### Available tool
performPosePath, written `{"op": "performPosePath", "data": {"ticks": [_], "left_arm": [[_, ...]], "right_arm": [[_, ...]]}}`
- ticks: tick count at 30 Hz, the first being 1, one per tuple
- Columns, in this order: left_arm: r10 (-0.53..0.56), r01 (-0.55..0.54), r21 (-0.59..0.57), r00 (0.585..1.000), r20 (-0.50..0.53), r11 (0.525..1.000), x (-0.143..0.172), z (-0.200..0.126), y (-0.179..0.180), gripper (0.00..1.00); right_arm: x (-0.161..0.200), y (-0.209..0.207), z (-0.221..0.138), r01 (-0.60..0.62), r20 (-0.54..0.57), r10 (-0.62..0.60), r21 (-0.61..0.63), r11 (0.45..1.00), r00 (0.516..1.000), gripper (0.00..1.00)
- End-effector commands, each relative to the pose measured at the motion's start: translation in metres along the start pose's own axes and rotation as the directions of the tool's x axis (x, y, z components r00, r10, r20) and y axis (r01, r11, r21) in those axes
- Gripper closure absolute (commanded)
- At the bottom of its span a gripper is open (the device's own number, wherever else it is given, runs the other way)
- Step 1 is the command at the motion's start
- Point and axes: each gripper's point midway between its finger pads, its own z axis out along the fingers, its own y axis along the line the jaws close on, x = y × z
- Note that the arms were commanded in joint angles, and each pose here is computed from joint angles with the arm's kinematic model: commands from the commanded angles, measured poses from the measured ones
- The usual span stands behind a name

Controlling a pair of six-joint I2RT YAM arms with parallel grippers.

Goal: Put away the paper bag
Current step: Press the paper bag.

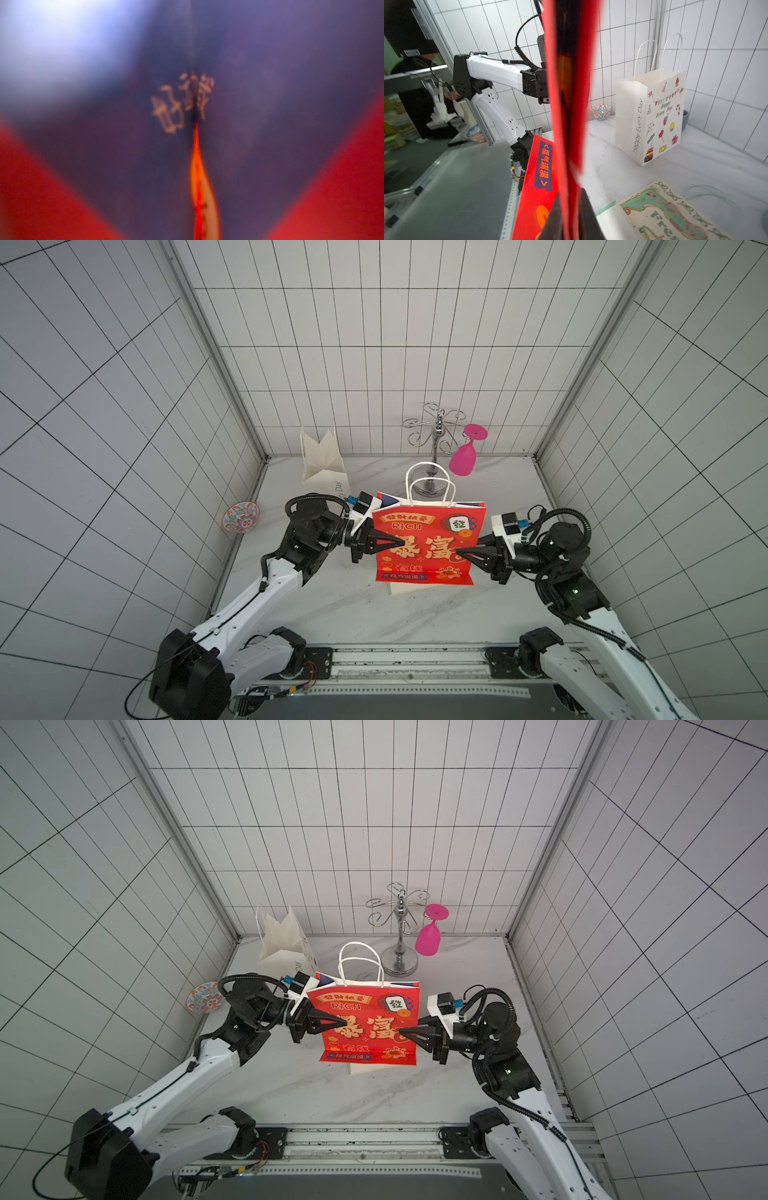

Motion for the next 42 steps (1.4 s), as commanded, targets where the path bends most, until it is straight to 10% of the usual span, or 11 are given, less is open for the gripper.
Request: {"op": "performPosePath", "data": {"ticks": [1, 3, 7, 10, 12, 15, 19, 23, 27, 35, 42], "left_arm": [[0.059, -0.059, 0.0, 0.998, 0.029, 0.998, -0.023, -0.001, -0.003, 1.0], [0.067, -0.067, 0.001, 0.997, 0.031, 0.998, -0.026, -0.003, -0.006, 1.0], [0.077, -0.078, 0.011, 0.996, 0.034, 0.997, -0.03, -0.005, -0.013, 1.0], [0.081, -0.081, 0.015, 0.996, 0.037, 0.997, -0.035, -0.005, -0.016, 1.0], [0.084, -0.084, 0.014, 0.996, 0.039, 0.996, -0.038, -0.005, -0.016, 1.0], [0.091, -0.091, 0.013, 0.995, 0.041, 0.996, -0.042, -0.006, -0.017, 1.0], [0.096, -0.097, 0.014, 0.994, 0.042, 0.995, -0.044, -0.005, -0.017, 1.0], [0.09, -0.09, 0.006, 0.995, 0.043, 0.996, -0.044, -0.006, -0.014, 1.0], [0.094, -0.092, -0.031, 0.994, 0.051, 0.995, -0.046, -0.01, -0.008, 1.0], [0.139, -0.131, -0.145, 0.989, 0.049, 0.981, -0.046, -0.019, 0.004, 1.0], [0.15, -0.14, -0.166, 0.987, 0.05, 0.976, -0.046, -0.021, 0.002, 1.0]], "right_arm": [[0.008, -0.004, -0.001, 0.021, 0.013, -0.021, 0.03, 0.999, 1.0, 0.53], [0.012, -0.002, -0.001, 0.024, 0.01, -0.024, 0.028, 0.999, 1.0, 0.57], [0.013, 0.002, 0.0, 0.024, 0.003, -0.024, -0.011, 1.0, 1.0, 1.0], [0.01, 0.007, 0.0, 0.031, 0.006, -0.031, -0.033, 0.999, 0.999, 1.0], [0.008, 0.004, -0.002, 0.032, 0.012, -0.032, -0.001, 0.999, 0.999, 0.68], [0.01, 0.007, -0.005, 0.043, 0.006, -0.043, 0.017, 0.999, 0.999, 0.57], [0.01, 0.009, -0.006, 0.061, 0.012, -0.061, 0.016, 0.998, 0.998, 0.97], [-0.001, 0.014, -0.006, 0.095, 0.029, -0.095, -0.001, 0.995, 0.995, 1.0], [-0.011, -0.002, -0.017, 0.133, 0.03, -0.141, 0.184, 0.974, 0.99, 0.46], [-0.017, -0.045, -0.077, 0.134, -0.011, -0.168, 0.657, 0.742, 0.986, 0.27], [0.035, -0.035, -0.04, 0.056, -0.132, 0.002, 0.437, 0.898, 0.991, 0.24]]}}
